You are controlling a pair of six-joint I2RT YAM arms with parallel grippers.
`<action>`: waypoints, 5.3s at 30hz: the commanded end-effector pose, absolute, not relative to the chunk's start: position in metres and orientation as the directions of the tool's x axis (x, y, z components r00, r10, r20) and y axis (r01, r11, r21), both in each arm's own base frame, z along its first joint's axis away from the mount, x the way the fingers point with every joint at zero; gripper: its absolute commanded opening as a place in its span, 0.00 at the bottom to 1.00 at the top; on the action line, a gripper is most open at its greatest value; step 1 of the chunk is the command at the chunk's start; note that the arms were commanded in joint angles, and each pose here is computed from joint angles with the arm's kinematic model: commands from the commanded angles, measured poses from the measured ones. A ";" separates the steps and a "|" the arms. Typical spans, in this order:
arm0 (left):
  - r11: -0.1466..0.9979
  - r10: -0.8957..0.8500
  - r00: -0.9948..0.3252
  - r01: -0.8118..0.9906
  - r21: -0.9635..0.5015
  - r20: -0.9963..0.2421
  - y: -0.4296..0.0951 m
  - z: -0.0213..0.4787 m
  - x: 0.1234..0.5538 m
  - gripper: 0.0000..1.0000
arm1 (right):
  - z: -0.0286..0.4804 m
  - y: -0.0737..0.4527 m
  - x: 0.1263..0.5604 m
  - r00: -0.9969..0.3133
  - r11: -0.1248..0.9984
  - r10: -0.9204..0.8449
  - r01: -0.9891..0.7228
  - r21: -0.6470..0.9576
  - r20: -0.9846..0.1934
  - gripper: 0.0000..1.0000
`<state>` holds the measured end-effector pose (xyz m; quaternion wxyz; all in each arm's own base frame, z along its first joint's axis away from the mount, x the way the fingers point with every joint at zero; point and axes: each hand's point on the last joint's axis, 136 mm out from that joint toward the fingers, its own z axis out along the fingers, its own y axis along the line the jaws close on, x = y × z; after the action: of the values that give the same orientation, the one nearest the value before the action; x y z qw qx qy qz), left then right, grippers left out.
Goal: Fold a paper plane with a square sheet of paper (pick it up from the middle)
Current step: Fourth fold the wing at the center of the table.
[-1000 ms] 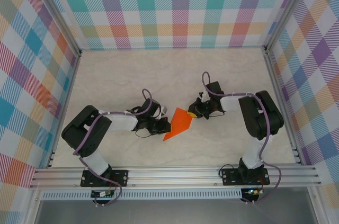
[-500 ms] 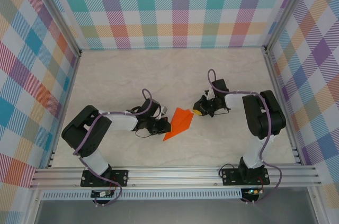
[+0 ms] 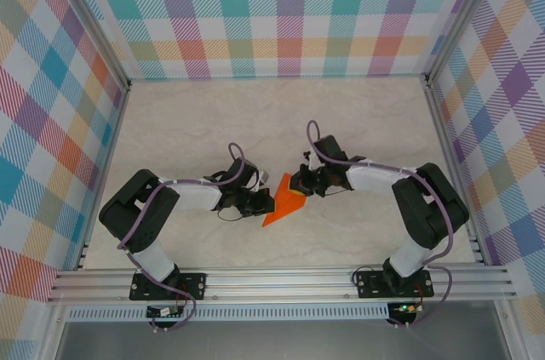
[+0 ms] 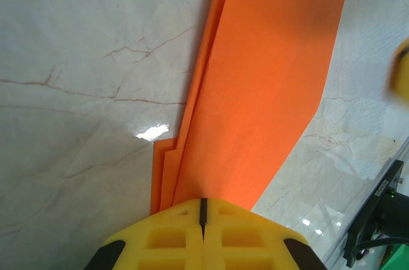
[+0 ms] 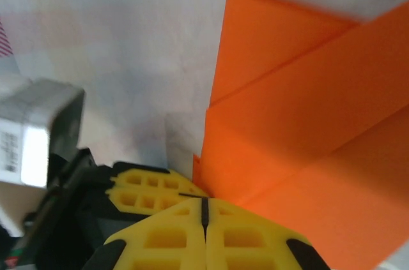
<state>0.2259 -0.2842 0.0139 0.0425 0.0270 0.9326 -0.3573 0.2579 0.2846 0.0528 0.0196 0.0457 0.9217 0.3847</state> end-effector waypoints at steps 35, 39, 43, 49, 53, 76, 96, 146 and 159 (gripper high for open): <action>0.905 -0.006 -0.999 -0.027 -0.425 0.050 -0.228 -0.051 0.187 0.01 | 0.000 0.280 0.254 -0.986 0.810 0.164 0.153 0.566 0.031 0.00; 0.905 -0.006 -0.999 -0.027 -0.424 0.051 -0.227 -0.052 0.186 0.01 | 0.003 0.270 0.264 -0.981 0.786 0.189 0.171 0.594 0.032 0.00; 0.906 -0.007 -0.999 -0.029 -0.423 0.053 -0.227 -0.053 0.186 0.01 | 0.004 0.256 0.277 -0.975 0.774 0.221 0.197 0.602 0.034 0.00; 0.904 -0.007 -0.999 -0.027 -0.427 0.050 -0.228 -0.050 0.186 0.01 | 0.031 0.256 0.288 -0.977 0.732 0.214 0.162 0.661 0.002 0.00; 0.902 -0.008 -0.999 -0.028 -0.430 0.047 -0.228 -0.049 0.187 0.02 | 0.045 0.270 0.286 -0.983 0.691 0.184 0.130 0.711 0.002 0.00; 0.803 0.004 -0.996 0.055 -0.593 -0.087 -0.268 0.031 0.219 0.12 | -0.020 0.264 0.258 -0.983 0.789 0.150 0.183 0.587 0.105 0.00; 0.737 0.045 -0.999 0.027 -0.675 0.008 -0.301 0.018 0.222 0.21 | -0.030 0.263 0.254 -0.980 0.795 0.146 0.196 0.574 0.133 0.00; 0.827 0.094 -0.990 0.017 -0.563 0.109 -0.261 -0.006 0.177 0.22 | -0.036 0.255 0.249 -0.979 0.824 0.145 0.198 0.531 0.141 0.00; 0.873 0.136 -0.985 0.068 -0.483 0.108 -0.229 0.007 0.154 0.24 | -0.035 0.255 0.249 -0.980 0.824 0.143 0.196 0.532 0.140 0.00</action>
<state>0.1834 -0.2597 0.0194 -0.0260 0.0538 0.9485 -0.3110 0.2704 0.2872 0.0139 -0.0132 0.0558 0.9232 0.3801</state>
